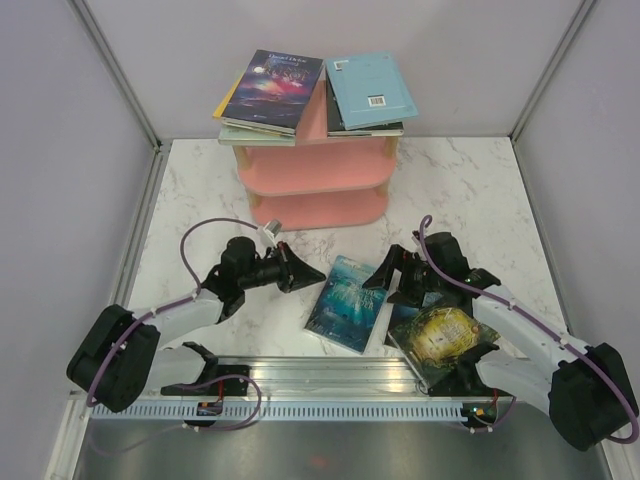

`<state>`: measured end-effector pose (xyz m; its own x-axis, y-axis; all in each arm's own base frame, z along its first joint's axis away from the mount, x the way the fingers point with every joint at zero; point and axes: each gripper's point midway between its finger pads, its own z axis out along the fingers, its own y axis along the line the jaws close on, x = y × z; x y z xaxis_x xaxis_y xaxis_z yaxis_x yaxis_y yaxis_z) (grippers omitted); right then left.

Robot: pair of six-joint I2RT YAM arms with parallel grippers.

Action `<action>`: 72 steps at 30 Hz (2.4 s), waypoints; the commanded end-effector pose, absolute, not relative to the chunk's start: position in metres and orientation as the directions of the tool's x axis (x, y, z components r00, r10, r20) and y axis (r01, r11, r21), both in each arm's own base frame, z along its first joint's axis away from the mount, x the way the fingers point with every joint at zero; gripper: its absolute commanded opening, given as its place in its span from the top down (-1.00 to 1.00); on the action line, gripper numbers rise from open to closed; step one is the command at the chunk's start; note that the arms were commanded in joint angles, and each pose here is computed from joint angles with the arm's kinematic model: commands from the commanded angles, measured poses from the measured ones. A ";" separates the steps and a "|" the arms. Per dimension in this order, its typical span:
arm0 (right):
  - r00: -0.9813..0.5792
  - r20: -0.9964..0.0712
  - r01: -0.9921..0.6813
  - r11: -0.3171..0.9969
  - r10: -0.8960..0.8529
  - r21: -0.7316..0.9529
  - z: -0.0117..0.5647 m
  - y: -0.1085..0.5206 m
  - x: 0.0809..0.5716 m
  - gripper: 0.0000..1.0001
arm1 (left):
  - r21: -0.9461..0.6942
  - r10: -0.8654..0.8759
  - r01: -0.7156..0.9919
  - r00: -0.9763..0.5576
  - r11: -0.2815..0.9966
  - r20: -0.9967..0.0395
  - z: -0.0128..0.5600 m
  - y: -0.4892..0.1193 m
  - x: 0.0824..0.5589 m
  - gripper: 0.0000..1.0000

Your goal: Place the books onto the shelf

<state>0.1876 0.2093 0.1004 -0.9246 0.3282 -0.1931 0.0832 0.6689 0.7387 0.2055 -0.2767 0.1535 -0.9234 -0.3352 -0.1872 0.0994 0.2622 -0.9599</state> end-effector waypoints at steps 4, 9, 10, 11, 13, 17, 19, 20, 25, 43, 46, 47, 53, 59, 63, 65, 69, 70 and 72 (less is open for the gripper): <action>-0.923 -0.190 0.082 0.651 0.336 0.755 0.108 0.212 0.187 -0.96 | -0.782 -0.256 0.036 -0.935 0.623 -0.247 0.082 -0.243 0.199 0.65; -0.913 -0.198 0.118 0.695 0.357 0.709 0.090 0.201 0.186 -0.90 | -0.598 -0.239 0.006 -0.914 0.802 -0.329 0.053 -0.205 0.203 -0.74; -0.912 -0.197 0.131 0.712 0.359 0.690 0.081 0.197 0.186 -0.83 | -0.586 -0.231 0.010 -0.914 0.810 -0.335 0.052 -0.204 0.204 -0.78; -0.913 -0.202 0.133 0.727 0.354 0.674 0.075 0.195 0.186 -0.67 | -0.569 -0.211 0.019 -0.918 0.822 -0.336 0.047 -0.204 0.206 -0.81; -0.913 -0.191 0.175 0.769 0.360 0.615 0.054 0.186 0.186 -0.49 | -0.555 -0.191 0.025 -0.925 0.832 -0.329 0.041 -0.205 0.208 -0.83; -0.922 -0.179 0.200 0.817 0.344 0.542 0.026 0.179 0.190 0.10 | -0.582 -0.149 0.067 -0.937 0.811 -0.316 0.033 -0.219 0.215 -0.83; -0.930 -0.146 0.217 0.826 0.336 0.520 0.011 0.179 0.186 0.20 | -0.627 -0.135 0.101 -0.938 0.772 -0.318 0.035 -0.231 0.219 -0.83; -0.929 -0.153 0.213 0.822 0.338 0.528 0.009 0.182 0.191 0.32 | -0.641 -0.123 0.111 -0.943 0.759 -0.309 0.034 -0.235 0.217 -0.83; -0.950 -0.101 0.210 0.844 0.295 0.493 -0.017 0.196 0.185 0.46 | -0.792 -0.017 0.135 -0.984 0.595 -0.180 0.021 -0.267 0.195 -0.81; -0.970 -0.034 0.194 0.854 0.240 0.483 -0.038 0.220 0.176 0.51 | -0.957 -0.021 0.065 -0.997 0.284 -0.074 0.054 -0.288 0.169 0.95; -0.967 -0.093 0.158 0.848 0.236 0.506 -0.014 0.224 0.188 -0.49 | -0.939 -0.067 0.064 -0.994 0.338 -0.092 0.054 -0.280 0.178 0.95; -0.960 -0.142 0.133 0.841 0.240 0.525 0.002 0.226 0.196 -0.66 | -0.933 -0.087 0.056 -0.992 0.356 -0.093 0.054 -0.277 0.181 0.95; -0.928 -0.257 0.042 0.762 0.270 0.647 0.077 0.244 0.218 -0.96 | -0.948 -0.212 0.053 -0.969 0.314 -0.124 0.091 -0.249 0.206 0.95; -0.922 -0.240 0.029 0.672 0.304 0.740 0.116 0.259 0.219 -0.96 | -0.969 -0.316 0.126 -0.929 0.215 -0.191 0.161 -0.230 0.230 0.95; -0.924 -0.213 0.007 0.572 0.318 0.820 0.142 0.276 0.221 -0.96 | -0.968 -0.341 0.198 -0.909 0.154 -0.241 0.202 -0.227 0.236 0.95; -0.926 -0.204 -0.016 0.508 0.317 0.861 0.158 0.286 0.221 -0.96 | -0.971 -0.353 0.205 -0.906 0.121 -0.235 0.217 -0.226 0.236 0.95; -0.926 -0.196 -0.060 0.387 0.323 0.920 0.191 0.303 0.221 -0.96 | -0.968 -0.381 0.241 -0.891 0.062 -0.246 0.239 -0.224 0.234 0.95; -0.925 -0.188 -0.065 0.350 0.330 0.935 0.200 0.308 0.222 -0.96 | -0.968 -0.394 0.249 -0.886 0.034 -0.242 0.246 -0.223 0.233 0.95; -0.932 -0.173 -0.069 0.312 0.319 0.948 0.208 0.314 0.216 -0.96 | -0.967 -0.418 0.254 -0.878 0.005 -0.233 0.253 -0.221 0.234 0.95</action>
